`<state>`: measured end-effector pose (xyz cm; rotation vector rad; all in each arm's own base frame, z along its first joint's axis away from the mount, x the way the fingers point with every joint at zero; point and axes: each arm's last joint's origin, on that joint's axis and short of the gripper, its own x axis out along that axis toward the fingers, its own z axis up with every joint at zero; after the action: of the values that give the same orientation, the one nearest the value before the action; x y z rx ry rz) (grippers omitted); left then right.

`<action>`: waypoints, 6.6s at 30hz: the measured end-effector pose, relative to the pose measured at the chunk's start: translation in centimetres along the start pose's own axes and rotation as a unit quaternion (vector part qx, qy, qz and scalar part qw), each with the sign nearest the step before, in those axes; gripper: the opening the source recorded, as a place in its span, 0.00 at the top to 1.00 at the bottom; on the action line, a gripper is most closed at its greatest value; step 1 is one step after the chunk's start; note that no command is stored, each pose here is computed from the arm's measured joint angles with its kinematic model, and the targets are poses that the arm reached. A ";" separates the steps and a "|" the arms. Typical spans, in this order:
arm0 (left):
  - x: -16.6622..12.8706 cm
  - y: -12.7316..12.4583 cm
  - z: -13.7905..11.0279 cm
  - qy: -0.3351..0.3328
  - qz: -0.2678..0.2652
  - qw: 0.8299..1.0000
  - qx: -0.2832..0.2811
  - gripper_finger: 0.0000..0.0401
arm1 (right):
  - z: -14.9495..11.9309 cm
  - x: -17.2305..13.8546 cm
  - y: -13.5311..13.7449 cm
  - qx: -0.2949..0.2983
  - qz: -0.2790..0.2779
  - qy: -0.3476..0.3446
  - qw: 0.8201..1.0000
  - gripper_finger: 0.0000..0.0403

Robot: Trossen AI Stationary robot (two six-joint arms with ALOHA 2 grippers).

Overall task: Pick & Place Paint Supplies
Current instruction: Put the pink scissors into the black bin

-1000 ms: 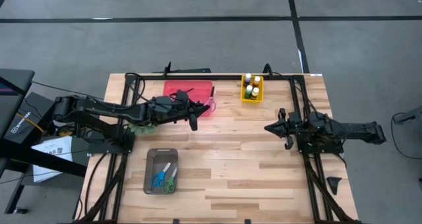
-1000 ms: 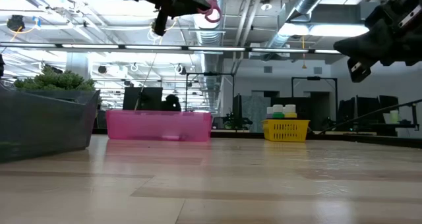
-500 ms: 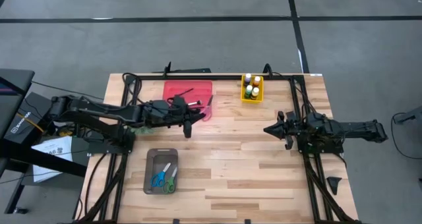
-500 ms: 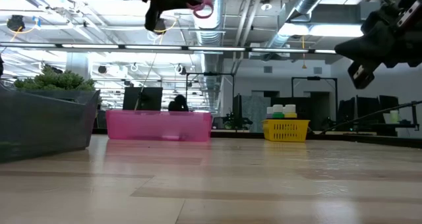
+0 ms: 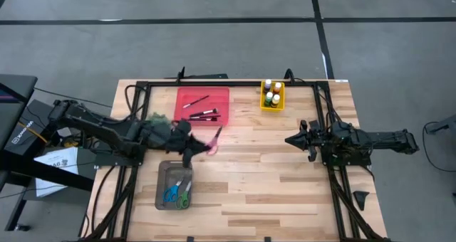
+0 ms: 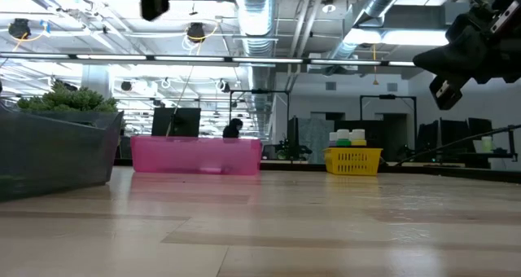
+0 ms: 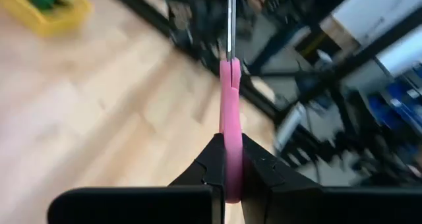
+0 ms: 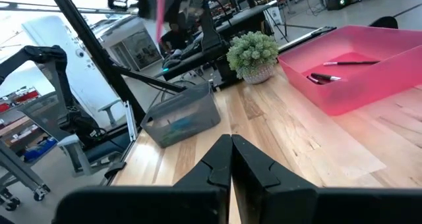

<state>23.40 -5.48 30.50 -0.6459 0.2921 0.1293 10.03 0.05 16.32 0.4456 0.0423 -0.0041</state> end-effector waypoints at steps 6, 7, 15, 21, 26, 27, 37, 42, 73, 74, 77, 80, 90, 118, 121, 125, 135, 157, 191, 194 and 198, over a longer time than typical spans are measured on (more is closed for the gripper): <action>-2.9 -2.5 -2.3 0.066 -0.060 0.995 -0.042 0.98 | 0.0 0.0 0.0 0.000 0.000 0.000 1.000 0.99; -3.5 -2.9 -2.7 0.076 -0.071 0.994 -0.046 0.98 | 0.0 0.0 0.0 0.000 0.000 0.000 1.000 0.99; -7.4 -4.7 -5.5 0.155 -0.104 0.978 -0.088 0.98 | 0.0 0.0 0.0 0.000 0.000 0.000 1.000 0.99; -10.4 -5.3 -6.8 0.152 -0.100 0.977 -0.111 0.98 | 0.0 0.0 0.0 0.000 0.000 0.000 1.000 0.99; -12.3 -5.7 -8.1 0.135 -0.092 0.978 -0.131 0.98 | 0.0 0.0 0.0 0.000 0.000 0.000 1.000 0.99; -12.6 -5.8 -8.3 0.131 -0.091 0.978 -0.136 0.98 | 0.0 0.0 0.0 0.000 -0.001 0.000 1.000 0.99; -13.0 -5.8 -10.3 0.125 -0.046 0.971 -0.197 0.98 | 0.0 0.0 0.0 0.000 0.000 0.000 1.000 0.99; -12.4 -6.0 -11.5 0.127 -0.021 0.965 -0.228 0.98 | 0.0 0.0 0.0 0.000 0.000 0.000 1.000 0.99; -11.6 -2.0 -14.5 0.175 0.121 0.944 -0.253 0.98 | 0.0 0.0 0.0 0.000 0.000 0.000 1.000 0.99; -11.5 -1.9 -14.7 0.174 0.120 0.943 -0.257 0.98 | 0.0 0.0 0.0 0.000 0.000 0.000 1.000 0.99; -11.1 -1.4 -15.3 0.172 0.117 0.942 -0.264 0.98 | 0.0 0.0 0.0 0.000 0.000 0.000 1.000 0.99; -11.0 -1.0 -15.7 0.172 0.116 0.941 -0.265 0.98 | 0.0 0.0 0.0 0.000 0.000 0.000 1.000 0.99; -10.6 -0.3 -16.5 0.172 0.113 0.938 -0.281 0.98 | 0.0 0.0 0.0 0.000 0.000 0.000 1.000 0.99; -8.4 0.3 -15.6 0.174 0.133 0.934 -0.283 0.98 | 0.0 0.0 0.0 0.000 0.000 0.000 1.000 0.99; -8.1 0.3 -15.4 0.169 0.131 0.937 -0.277 0.98 | 0.0 0.0 0.0 0.000 -0.001 0.000 1.000 0.99; -7.9 0.5 -15.5 0.167 0.141 0.937 -0.271 0.98 | 0.0 0.0 0.0 0.000 0.000 0.000 1.000 0.99; -6.8 0.3 -16.6 0.163 0.154 0.938 -0.264 0.98 | 0.0 0.0 0.0 0.000 0.000 0.000 1.000 0.99; -6.0 0.5 -17.7 0.167 0.168 0.937 -0.257 0.98 | 0.0 0.0 0.0 0.000 0.000 0.000 1.000 0.99; -4.6 0.7 -20.0 0.175 0.201 0.924 -0.273 0.98 | 0.0 0.0 0.0 0.000 -0.001 0.000 1.000 0.99; -4.6 0.7 -20.0 0.175 0.202 0.924 -0.272 0.98 | 0.0 0.0 0.0 0.000 0.000 0.000 1.000 0.99; -4.6 0.7 -20.0 0.175 0.202 0.924 -0.272 0.98 | 0.0 0.0 0.0 0.000 0.000 0.000 1.000 0.99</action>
<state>14.36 -17.21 16.32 -1.1590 0.7512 0.5066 10.03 0.05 16.33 0.4452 0.0418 -0.0050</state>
